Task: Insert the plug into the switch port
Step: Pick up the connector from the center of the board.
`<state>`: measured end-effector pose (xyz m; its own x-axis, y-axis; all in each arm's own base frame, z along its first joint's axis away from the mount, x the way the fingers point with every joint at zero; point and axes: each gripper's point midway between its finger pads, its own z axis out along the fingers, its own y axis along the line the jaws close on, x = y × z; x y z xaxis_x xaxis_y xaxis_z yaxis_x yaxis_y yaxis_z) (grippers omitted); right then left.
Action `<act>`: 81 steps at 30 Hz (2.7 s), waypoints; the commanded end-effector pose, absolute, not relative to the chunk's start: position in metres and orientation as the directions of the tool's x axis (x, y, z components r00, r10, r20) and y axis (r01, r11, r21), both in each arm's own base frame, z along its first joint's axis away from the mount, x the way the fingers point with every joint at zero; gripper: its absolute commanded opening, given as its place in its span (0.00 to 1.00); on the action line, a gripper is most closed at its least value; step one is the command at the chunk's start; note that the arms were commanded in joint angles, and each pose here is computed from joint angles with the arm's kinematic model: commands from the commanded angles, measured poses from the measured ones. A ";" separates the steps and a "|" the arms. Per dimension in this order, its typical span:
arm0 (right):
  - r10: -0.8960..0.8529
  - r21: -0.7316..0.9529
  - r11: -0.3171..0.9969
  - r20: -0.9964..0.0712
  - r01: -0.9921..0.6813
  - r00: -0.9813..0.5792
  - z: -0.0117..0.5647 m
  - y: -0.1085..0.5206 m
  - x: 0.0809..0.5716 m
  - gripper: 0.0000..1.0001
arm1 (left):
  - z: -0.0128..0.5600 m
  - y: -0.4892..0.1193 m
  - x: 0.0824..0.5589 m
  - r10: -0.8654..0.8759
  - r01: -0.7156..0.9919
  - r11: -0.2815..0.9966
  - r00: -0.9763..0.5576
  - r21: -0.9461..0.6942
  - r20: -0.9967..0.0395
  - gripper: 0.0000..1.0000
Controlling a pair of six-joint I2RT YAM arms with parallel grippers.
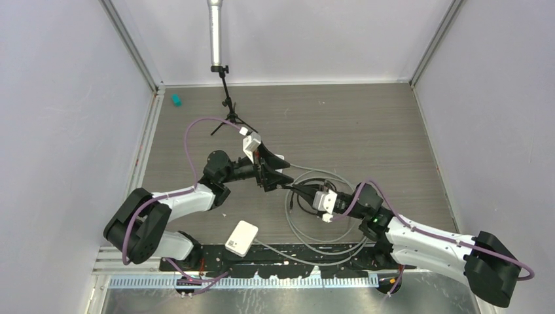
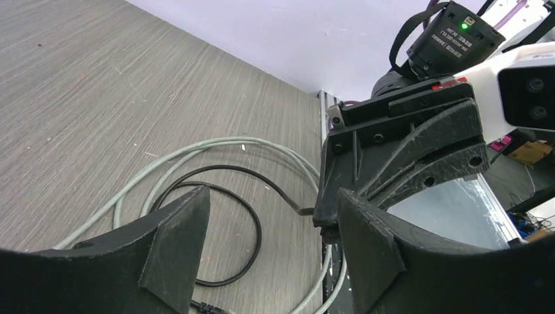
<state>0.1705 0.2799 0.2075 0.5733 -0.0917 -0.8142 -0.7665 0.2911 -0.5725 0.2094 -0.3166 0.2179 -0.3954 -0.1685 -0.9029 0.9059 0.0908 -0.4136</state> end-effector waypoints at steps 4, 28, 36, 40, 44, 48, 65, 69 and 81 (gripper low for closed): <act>-0.183 -0.673 0.340 -0.733 -0.657 0.655 0.214 0.280 0.179 0.01 | 0.238 -0.322 0.207 -0.193 0.948 0.044 -0.300 -0.314 -0.934 0.70; 0.055 -0.309 0.424 -0.929 -0.851 0.365 0.258 0.276 0.158 0.01 | 0.242 -0.325 0.202 -0.195 0.947 0.050 -0.303 -0.318 -0.933 0.73; 0.140 -0.171 0.437 -0.957 -0.883 0.255 0.269 0.272 0.153 0.01 | 0.242 -0.328 0.198 -0.187 0.947 0.029 -0.308 -0.319 -0.933 0.73; 0.153 -0.137 0.451 -0.962 -0.882 0.227 0.269 0.268 0.154 0.01 | 0.244 -0.327 0.197 -0.191 0.950 0.026 -0.302 -0.312 -0.934 0.73; 0.162 -0.100 0.466 -0.967 -0.879 0.196 0.269 0.264 0.154 0.00 | 0.247 -0.326 0.196 -0.196 0.952 0.027 -0.293 -0.304 -0.936 0.73; 0.155 -0.060 0.491 -0.976 -0.869 0.155 0.274 0.258 0.156 0.00 | 0.255 -0.322 0.192 -0.213 0.963 0.032 -0.254 -0.267 -0.943 0.71; -0.095 -0.091 0.041 -0.992 -0.995 0.087 0.300 0.243 0.060 0.00 | 0.284 -0.273 0.078 -0.371 0.906 -0.092 0.353 0.413 -0.859 0.86; -0.180 -0.070 -0.094 -0.980 -0.993 0.086 0.288 0.256 0.051 0.00 | 0.280 -0.274 0.064 -0.335 0.848 -0.097 0.465 0.521 -0.820 0.86; -0.175 -0.028 -0.145 -0.983 -0.989 0.053 0.281 0.289 0.062 0.01 | 0.266 -0.285 0.061 -0.231 0.852 -0.091 0.486 0.516 -0.843 0.72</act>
<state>0.0672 0.2828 0.2501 0.0018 -0.2896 -0.9571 -0.9942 -0.1032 0.0294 0.0513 -0.2809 0.2628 0.4408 -0.2699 -0.8560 0.8654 -0.1254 0.4852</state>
